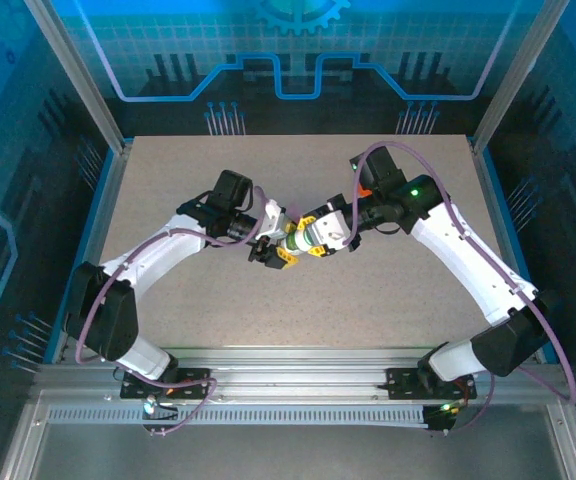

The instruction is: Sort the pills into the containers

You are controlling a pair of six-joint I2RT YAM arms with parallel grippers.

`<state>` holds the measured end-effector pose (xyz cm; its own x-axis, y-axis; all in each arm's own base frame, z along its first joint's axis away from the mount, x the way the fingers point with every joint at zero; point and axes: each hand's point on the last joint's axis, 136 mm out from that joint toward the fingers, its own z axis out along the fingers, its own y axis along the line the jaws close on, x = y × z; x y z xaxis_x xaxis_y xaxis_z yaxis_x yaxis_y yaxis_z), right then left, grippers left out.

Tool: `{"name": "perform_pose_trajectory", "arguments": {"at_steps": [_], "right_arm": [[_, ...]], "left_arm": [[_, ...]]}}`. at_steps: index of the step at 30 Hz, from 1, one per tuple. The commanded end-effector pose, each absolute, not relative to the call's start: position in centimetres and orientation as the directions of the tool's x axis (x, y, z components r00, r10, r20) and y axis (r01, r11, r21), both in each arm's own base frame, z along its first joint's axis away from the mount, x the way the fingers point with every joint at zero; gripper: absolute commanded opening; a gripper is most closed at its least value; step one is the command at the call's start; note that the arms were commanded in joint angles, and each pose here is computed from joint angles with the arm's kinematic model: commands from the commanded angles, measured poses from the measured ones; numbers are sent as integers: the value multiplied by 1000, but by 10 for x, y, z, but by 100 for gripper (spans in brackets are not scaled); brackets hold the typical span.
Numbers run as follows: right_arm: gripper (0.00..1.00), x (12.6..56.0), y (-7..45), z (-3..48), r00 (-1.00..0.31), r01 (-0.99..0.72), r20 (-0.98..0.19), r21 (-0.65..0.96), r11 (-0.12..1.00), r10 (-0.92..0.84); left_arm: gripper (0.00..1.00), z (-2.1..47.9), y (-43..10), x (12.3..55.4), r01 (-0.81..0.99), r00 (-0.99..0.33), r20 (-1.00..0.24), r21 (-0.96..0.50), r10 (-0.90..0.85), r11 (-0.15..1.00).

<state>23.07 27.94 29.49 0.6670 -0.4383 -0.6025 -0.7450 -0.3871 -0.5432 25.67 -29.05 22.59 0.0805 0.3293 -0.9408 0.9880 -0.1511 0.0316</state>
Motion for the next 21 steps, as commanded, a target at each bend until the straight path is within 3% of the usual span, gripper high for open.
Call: {"name": "perform_pose_trajectory", "arguments": {"at_steps": [1, 6, 10, 15, 17, 18, 21], "right_arm": [[49, 231, 279, 299, 639, -769, -637, -530, -358, -430], [68, 241, 265, 322, 566, -820, -701, -532, -211, -433], [69, 248, 255, 339, 537, -827, -756, -560, -56, -374], [72, 280, 242, 373, 357, -847, -889, -438, 301, -288], [67, 294, 237, 381, 254, -844, -939, -332, 422, -231], [65, 295, 238, 383, 216, -849, -953, -290, 441, -211], [67, 285, 246, 378, 220, -889, -953, -284, 359, -208]], "left_arm": [[28, 231, -294, 255, 985, 123, -947, 80, 296, -155], [16, 233, -296, 274, 997, 78, -956, 75, 281, -20], [0, 235, -294, 300, 986, 49, -964, 89, 262, 144], [0, 252, -276, 345, 875, 27, -990, 90, 138, 476], [0, 257, -266, 356, 817, 47, -995, 90, 90, 570], [0, 259, -265, 355, 814, 53, -996, 84, 71, 575], [0, 259, -272, 341, 844, 88, -994, 108, 64, 526]]}}
